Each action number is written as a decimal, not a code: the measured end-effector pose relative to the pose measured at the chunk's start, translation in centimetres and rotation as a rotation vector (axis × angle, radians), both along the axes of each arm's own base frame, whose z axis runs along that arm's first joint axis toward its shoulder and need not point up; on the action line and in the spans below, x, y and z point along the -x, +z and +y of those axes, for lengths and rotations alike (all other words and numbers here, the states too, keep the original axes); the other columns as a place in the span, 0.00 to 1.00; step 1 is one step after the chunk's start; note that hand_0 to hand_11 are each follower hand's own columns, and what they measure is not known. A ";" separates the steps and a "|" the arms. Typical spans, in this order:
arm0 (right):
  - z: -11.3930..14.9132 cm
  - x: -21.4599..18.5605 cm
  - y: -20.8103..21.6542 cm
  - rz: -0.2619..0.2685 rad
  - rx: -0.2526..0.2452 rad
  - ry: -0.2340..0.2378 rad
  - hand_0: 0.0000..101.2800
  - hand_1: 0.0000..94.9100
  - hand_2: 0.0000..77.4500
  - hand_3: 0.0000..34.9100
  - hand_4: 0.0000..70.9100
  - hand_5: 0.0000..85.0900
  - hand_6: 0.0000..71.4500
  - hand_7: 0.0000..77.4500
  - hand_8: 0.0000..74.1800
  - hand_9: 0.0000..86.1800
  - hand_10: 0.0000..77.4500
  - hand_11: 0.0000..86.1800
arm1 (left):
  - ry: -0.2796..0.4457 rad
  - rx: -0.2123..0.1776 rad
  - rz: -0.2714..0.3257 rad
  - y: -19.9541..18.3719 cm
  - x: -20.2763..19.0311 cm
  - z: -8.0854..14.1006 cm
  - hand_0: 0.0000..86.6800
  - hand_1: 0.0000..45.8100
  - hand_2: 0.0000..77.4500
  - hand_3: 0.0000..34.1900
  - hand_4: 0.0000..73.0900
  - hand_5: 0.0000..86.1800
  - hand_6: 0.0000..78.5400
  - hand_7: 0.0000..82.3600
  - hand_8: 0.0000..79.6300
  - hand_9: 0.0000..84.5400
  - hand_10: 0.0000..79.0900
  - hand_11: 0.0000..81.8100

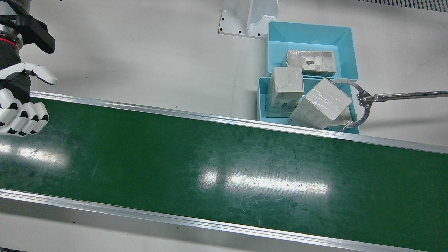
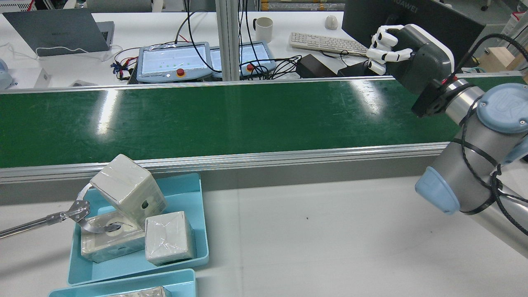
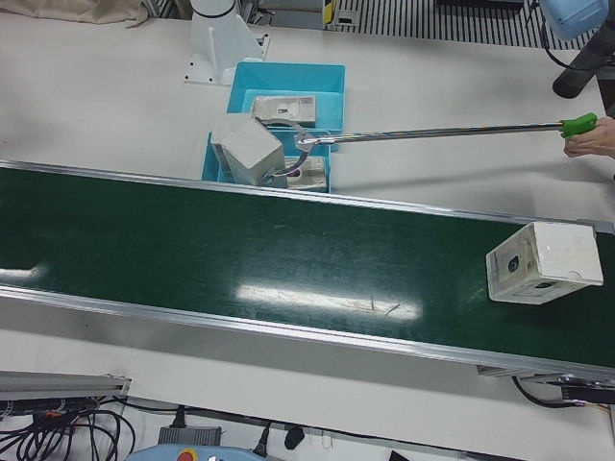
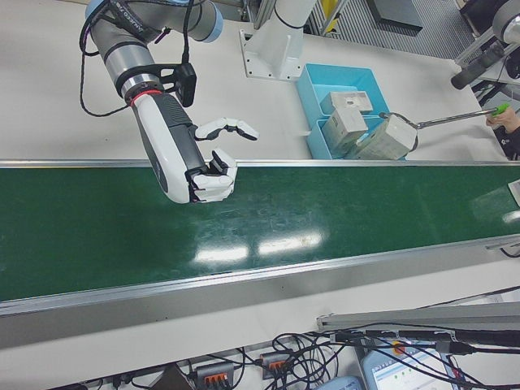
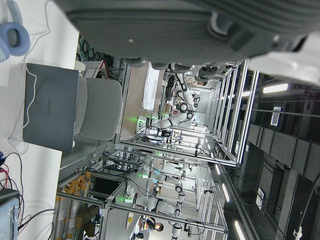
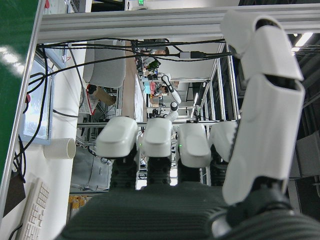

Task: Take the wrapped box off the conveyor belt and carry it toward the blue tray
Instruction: 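Raise the right hand above the conveyor belt, fingers open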

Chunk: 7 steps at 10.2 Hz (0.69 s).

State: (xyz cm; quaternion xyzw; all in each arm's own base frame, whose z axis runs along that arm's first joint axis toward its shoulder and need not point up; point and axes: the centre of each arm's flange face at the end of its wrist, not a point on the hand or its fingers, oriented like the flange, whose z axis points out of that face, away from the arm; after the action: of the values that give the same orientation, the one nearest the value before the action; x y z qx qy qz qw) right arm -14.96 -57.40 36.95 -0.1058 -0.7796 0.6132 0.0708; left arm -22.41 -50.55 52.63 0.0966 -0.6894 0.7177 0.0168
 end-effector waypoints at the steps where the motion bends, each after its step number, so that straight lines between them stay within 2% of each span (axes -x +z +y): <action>1: 0.1 0.4 0.0 0.000 -0.001 -0.005 0.47 0.02 0.42 0.01 0.95 0.82 0.88 0.91 0.94 0.81 0.90 0.82 | 0.000 0.000 0.000 0.0 0.0 0.0 0.00 0.00 0.01 0.00 0.00 0.01 0.00 0.01 0.01 0.00 0.01 0.00; 7: 0.3 1.1 0.5 -0.001 0.008 -0.012 0.47 0.06 0.39 0.01 0.89 0.82 0.88 0.90 0.94 0.81 0.90 0.82 | 0.000 0.000 0.000 0.0 0.0 0.0 0.00 0.00 0.01 0.00 0.00 0.01 0.00 0.01 0.01 0.00 0.01 0.00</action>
State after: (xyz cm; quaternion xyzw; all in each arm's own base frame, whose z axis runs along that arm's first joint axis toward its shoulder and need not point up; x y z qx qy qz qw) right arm -16.07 -57.08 37.42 -0.1111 -0.7765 0.6158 0.0739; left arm -22.41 -50.54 52.63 0.0966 -0.6894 0.7177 0.0168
